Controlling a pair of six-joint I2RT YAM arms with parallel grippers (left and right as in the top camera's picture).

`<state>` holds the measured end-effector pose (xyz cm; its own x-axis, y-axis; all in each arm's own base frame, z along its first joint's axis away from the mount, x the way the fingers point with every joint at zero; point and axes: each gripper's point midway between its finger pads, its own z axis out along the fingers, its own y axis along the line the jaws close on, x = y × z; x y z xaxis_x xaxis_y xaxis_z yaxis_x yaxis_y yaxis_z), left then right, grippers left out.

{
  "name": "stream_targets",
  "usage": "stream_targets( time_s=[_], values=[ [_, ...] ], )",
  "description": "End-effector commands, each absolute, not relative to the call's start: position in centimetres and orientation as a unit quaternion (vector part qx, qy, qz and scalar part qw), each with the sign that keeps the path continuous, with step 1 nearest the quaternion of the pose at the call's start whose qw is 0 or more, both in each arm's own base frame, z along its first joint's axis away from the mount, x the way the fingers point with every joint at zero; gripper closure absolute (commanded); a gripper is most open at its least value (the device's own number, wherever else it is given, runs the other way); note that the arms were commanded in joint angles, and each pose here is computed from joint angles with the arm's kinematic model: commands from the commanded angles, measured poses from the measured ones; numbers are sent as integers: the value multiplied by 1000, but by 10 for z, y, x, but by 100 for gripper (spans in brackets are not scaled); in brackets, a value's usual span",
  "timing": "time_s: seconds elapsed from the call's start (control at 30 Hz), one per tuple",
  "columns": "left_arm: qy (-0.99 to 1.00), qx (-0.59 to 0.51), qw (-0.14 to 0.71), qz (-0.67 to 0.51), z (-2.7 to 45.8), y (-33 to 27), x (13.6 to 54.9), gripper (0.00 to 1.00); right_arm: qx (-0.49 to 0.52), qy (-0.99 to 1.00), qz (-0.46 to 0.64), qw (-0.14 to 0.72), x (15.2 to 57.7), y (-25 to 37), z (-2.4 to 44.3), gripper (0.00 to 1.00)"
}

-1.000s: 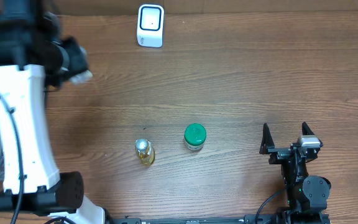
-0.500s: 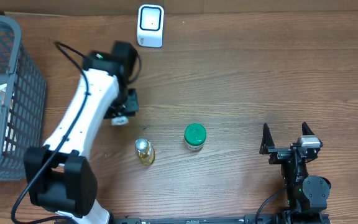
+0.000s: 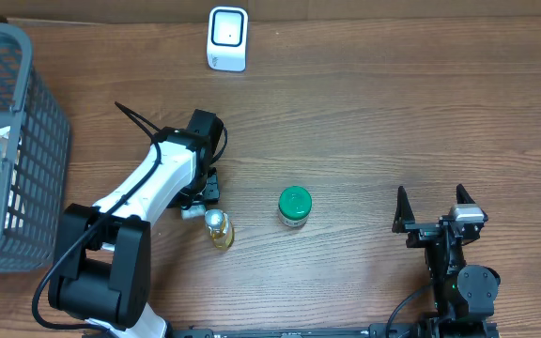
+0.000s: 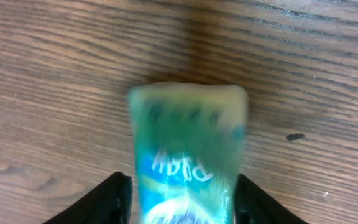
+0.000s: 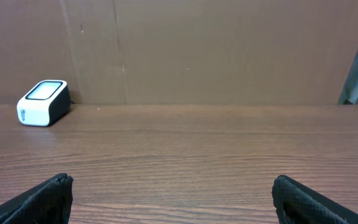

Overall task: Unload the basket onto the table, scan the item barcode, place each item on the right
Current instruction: 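Lower the green packet beside the yellow bottle and release it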

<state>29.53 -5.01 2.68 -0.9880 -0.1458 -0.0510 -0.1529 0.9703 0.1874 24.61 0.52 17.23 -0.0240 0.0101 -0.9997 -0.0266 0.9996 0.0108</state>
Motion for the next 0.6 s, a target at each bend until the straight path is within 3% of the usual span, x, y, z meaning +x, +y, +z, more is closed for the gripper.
stream_targets(
  time_s=[0.0, 0.1, 0.27, 0.57],
  values=[
    [992, -76, 24, 102, 26, -49, 296, 19, -7, 715, 11, 699, 246, 5, 170, 0],
    [991, -79, 16, 105, 29, -48, 293, 11, -8, 716, 11, 698, 246, 6, 170, 0],
    [989, -81, 28, 120, 67, -45, 306, 11, -7, 715, 11, 699, 246, 5, 170, 0],
    [969, -59, 219, 102, 245, -52, 387, 11, -7, 715, 11, 699, 246, 5, 170, 0]
  ],
)
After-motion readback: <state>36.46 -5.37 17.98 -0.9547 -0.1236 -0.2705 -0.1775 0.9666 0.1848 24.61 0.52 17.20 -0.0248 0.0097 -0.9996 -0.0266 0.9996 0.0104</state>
